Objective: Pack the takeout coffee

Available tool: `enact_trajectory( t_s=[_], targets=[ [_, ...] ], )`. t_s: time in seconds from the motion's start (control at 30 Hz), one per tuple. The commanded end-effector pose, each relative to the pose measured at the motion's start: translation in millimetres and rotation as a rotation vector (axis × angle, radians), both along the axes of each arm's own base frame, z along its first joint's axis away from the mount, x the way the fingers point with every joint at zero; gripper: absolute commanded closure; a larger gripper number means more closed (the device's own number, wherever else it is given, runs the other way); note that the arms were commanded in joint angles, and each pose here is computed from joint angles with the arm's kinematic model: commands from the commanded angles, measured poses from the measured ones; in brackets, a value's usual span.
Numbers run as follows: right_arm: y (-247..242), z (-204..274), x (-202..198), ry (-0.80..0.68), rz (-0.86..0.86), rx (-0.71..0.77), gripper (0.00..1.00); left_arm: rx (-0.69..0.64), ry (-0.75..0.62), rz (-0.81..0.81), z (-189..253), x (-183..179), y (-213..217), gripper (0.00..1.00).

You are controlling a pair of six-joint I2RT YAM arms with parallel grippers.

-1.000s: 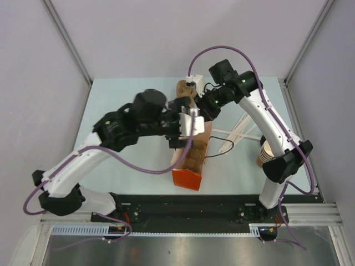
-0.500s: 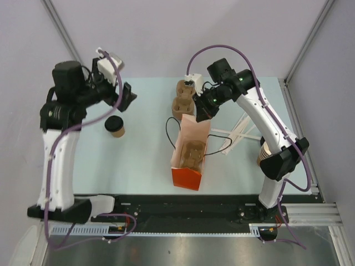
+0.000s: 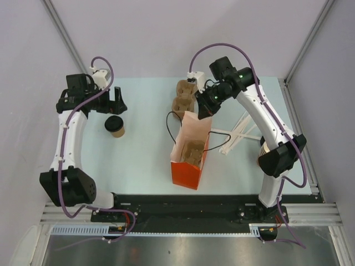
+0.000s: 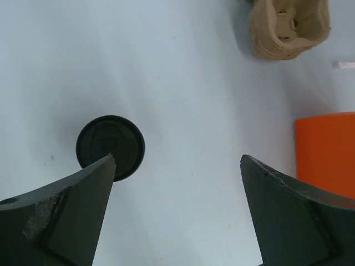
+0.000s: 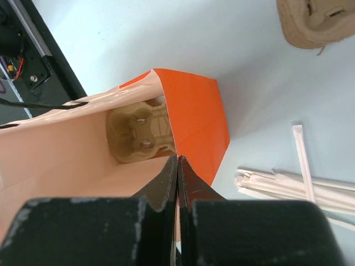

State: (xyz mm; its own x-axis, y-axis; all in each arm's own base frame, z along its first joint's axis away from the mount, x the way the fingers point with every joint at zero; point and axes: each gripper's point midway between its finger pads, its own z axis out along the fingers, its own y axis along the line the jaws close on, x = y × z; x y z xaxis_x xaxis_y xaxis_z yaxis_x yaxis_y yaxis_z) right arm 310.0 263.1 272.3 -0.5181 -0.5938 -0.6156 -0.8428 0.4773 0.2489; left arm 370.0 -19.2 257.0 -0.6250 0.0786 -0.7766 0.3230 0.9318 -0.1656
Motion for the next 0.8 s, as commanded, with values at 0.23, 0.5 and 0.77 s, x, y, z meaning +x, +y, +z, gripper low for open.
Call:
enact_trajectory(
  t_s=[0.23,0.5,0.77],
  targets=[
    [1,13,11,-0.037,-0.022,0.035,0.96,0.206,0.154,0.184,-52,29,56,0.01],
    [-4,13,10,-0.023,-0.029,0.040,0.63,0.258,0.274,0.172,-97,22,65,0.01],
    [-7,11,10,-0.009,-0.030,0.043,0.63,0.275,0.322,0.148,-123,24,69,0.00]
  ],
)
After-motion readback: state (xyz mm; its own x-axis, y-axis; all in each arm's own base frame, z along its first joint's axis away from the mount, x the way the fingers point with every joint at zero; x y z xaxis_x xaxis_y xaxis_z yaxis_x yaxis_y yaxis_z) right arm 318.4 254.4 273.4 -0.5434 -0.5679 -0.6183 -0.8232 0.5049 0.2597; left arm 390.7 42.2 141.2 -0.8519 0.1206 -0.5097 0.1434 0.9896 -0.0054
